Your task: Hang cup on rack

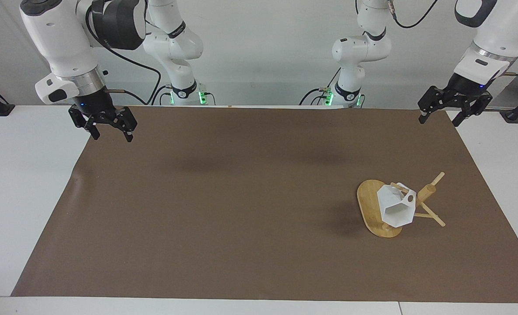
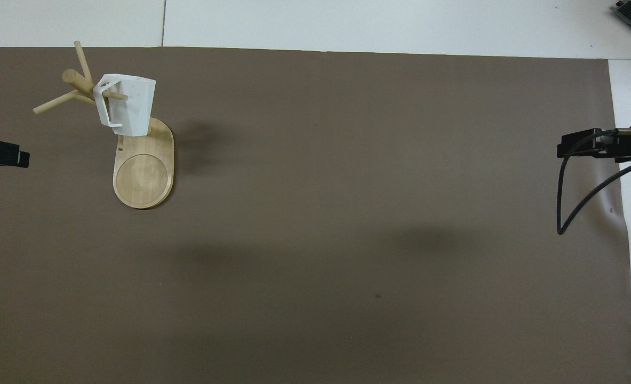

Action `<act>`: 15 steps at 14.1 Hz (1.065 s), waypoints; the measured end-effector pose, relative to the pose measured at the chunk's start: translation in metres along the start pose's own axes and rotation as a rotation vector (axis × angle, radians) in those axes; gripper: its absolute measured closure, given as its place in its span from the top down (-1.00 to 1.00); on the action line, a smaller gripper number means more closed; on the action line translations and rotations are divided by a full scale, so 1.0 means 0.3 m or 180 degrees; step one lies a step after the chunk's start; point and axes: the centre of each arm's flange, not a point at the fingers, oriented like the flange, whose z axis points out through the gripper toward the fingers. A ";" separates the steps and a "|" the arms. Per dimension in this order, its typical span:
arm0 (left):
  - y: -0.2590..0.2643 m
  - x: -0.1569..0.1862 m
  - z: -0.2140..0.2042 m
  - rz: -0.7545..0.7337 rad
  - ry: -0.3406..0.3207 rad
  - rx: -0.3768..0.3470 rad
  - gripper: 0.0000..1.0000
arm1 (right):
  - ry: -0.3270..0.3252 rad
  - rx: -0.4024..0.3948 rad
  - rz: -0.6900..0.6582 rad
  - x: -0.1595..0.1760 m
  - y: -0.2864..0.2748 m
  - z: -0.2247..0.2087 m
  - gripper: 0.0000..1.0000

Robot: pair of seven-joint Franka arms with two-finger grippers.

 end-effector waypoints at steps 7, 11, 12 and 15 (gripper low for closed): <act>0.049 -0.014 -0.013 0.0087 -0.0127 -0.0031 1.00 | 0.0000 0.0000 0.0000 0.000 0.000 0.000 1.00; 0.055 -0.022 -0.009 0.0095 -0.0196 -0.0045 1.00 | 0.0000 0.0000 0.0000 0.000 0.000 0.000 1.00; 0.051 -0.027 -0.009 0.0073 -0.0232 -0.0048 1.00 | 0.0000 0.0000 0.0000 0.000 0.000 0.000 1.00; 0.047 -0.036 -0.010 -0.0070 -0.0289 -0.0045 1.00 | 0.0000 0.0000 0.0000 0.000 0.000 0.000 1.00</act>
